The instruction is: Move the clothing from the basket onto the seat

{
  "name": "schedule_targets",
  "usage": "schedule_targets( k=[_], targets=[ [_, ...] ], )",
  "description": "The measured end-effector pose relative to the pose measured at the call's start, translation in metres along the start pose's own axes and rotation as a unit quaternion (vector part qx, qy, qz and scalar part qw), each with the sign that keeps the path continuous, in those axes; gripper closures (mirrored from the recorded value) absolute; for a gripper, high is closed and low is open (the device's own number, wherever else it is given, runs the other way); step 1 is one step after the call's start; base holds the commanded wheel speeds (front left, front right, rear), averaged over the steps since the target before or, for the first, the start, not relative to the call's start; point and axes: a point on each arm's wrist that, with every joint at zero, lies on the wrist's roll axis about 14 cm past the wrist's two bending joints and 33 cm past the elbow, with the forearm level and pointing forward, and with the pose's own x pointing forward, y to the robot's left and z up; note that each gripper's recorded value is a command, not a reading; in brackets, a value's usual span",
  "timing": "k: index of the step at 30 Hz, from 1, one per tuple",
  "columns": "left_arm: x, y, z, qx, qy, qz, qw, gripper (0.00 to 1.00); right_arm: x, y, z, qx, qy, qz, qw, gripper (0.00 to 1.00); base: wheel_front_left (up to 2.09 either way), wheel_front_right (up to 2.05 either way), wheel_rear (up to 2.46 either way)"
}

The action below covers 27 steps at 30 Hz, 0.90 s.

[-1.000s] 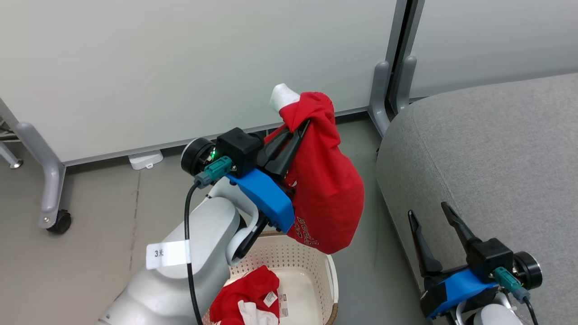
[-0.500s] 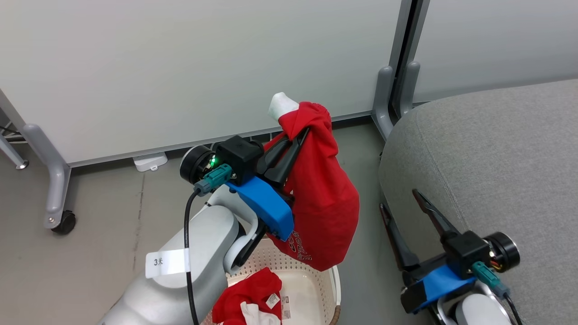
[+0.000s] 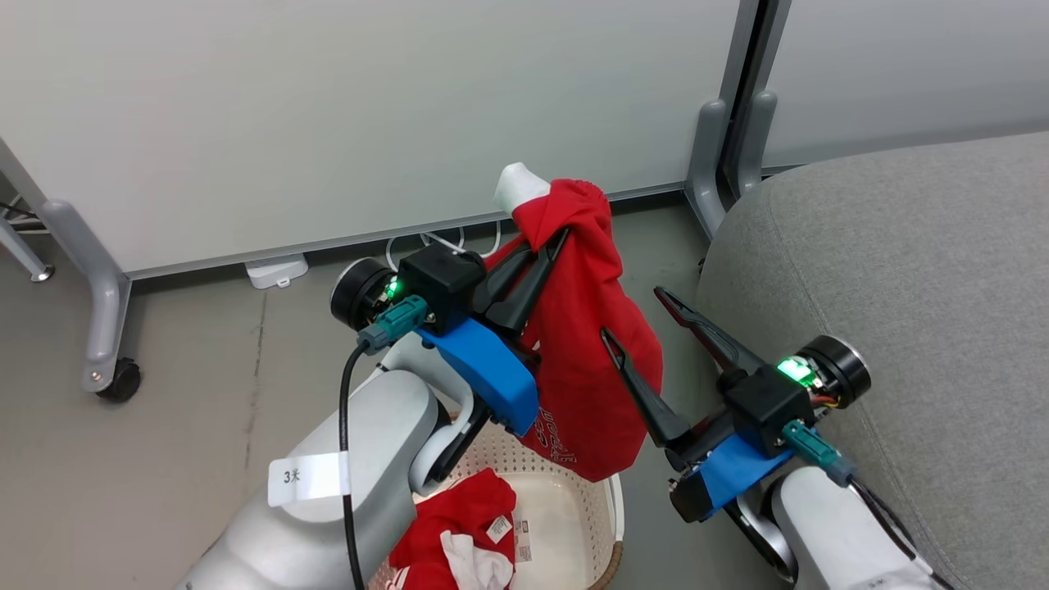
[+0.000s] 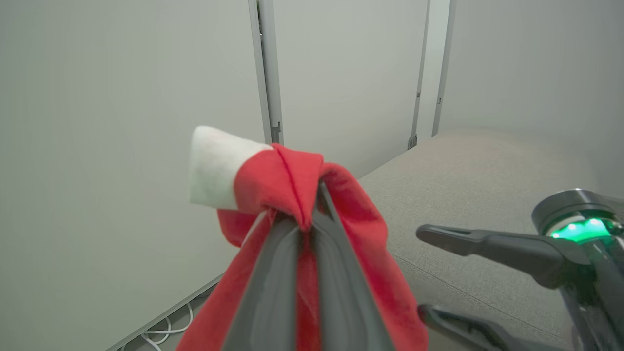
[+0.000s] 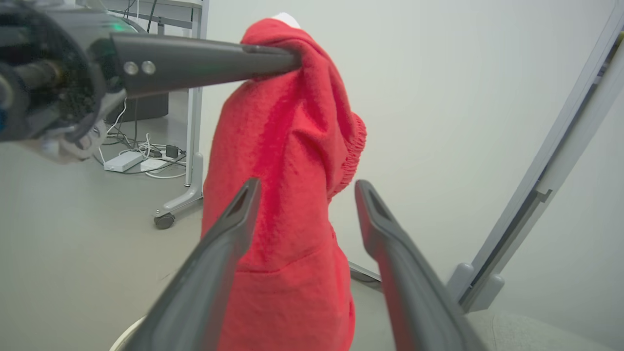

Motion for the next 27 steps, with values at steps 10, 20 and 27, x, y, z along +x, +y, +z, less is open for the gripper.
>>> schedule_targets(
  k=[10, 20, 27],
  targets=[
    [0.005, -0.006, -0.004, -0.002, 0.002, -0.014, 1.0, 1.0, 0.028, 0.004, -0.019, -0.014, 0.03, 0.037, 0.999, 0.0, 0.0, 0.0, 0.0],
    [0.009, -0.014, -0.003, 0.0, -0.004, -0.031, 0.999, 1.0, 0.042, 0.009, -0.042, 0.006, 0.066, 0.051, 0.996, 0.0, 0.0, 0.0, 0.0],
    [0.011, -0.015, 0.001, 0.001, -0.011, -0.038, 0.999, 1.0, 0.049, 0.014, -0.047, 0.027, 0.077, 0.055, 0.995, 1.0, 0.0, 0.0, 0.0]
  ],
)
